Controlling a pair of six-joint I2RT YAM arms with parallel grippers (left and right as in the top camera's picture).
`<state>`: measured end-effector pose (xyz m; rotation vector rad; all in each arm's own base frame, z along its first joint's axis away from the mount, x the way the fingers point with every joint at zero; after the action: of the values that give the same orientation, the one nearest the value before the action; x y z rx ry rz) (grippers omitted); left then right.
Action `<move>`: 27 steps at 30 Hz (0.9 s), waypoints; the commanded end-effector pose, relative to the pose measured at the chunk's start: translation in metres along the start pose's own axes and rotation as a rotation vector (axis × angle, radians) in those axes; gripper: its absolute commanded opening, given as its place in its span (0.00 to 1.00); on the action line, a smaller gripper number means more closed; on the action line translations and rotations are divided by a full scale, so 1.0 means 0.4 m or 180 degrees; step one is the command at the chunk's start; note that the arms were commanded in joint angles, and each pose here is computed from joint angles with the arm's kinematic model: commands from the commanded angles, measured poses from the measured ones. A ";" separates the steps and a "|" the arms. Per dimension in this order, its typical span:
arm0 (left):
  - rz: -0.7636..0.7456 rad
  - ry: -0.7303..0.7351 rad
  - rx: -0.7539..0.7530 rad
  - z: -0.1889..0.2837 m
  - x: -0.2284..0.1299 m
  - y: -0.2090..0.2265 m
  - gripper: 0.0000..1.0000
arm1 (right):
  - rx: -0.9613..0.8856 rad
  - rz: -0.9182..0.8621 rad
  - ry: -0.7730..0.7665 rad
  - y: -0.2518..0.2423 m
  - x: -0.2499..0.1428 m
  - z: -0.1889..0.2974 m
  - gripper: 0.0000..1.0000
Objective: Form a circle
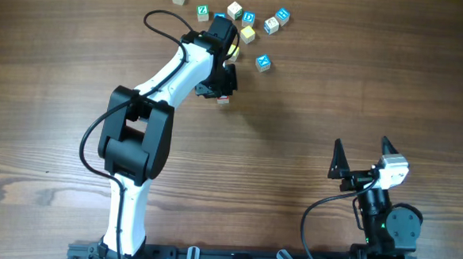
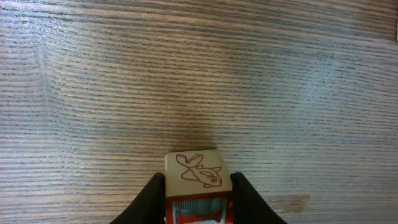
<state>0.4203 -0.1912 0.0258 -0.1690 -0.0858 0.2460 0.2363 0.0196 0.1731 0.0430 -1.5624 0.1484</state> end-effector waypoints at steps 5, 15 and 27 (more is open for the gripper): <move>0.0025 0.0073 0.0011 -0.019 -0.011 0.005 0.25 | -0.0070 0.0030 -0.0007 -0.010 0.001 0.000 1.00; 0.0027 0.0070 0.0009 -0.018 -0.010 0.006 0.27 | -0.0070 0.0030 -0.0007 -0.010 0.001 0.000 1.00; 0.0029 0.0093 0.0027 0.020 -0.023 0.010 0.25 | -0.0070 0.0030 -0.0006 -0.010 0.001 0.000 1.00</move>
<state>0.4140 -0.1886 0.0248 -0.1545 -0.0602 0.2477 0.2363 0.0196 0.1731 0.0430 -1.5624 0.1484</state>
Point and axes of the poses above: each gripper's point midway between its finger pads, its own z axis back along the fingers, its own y axis along the line the jaws close on, x = y × z, the point moved 1 cm from there along z, back along the fingers, and after that the axes turned 7 degrees about z, right-handed, at the moved point
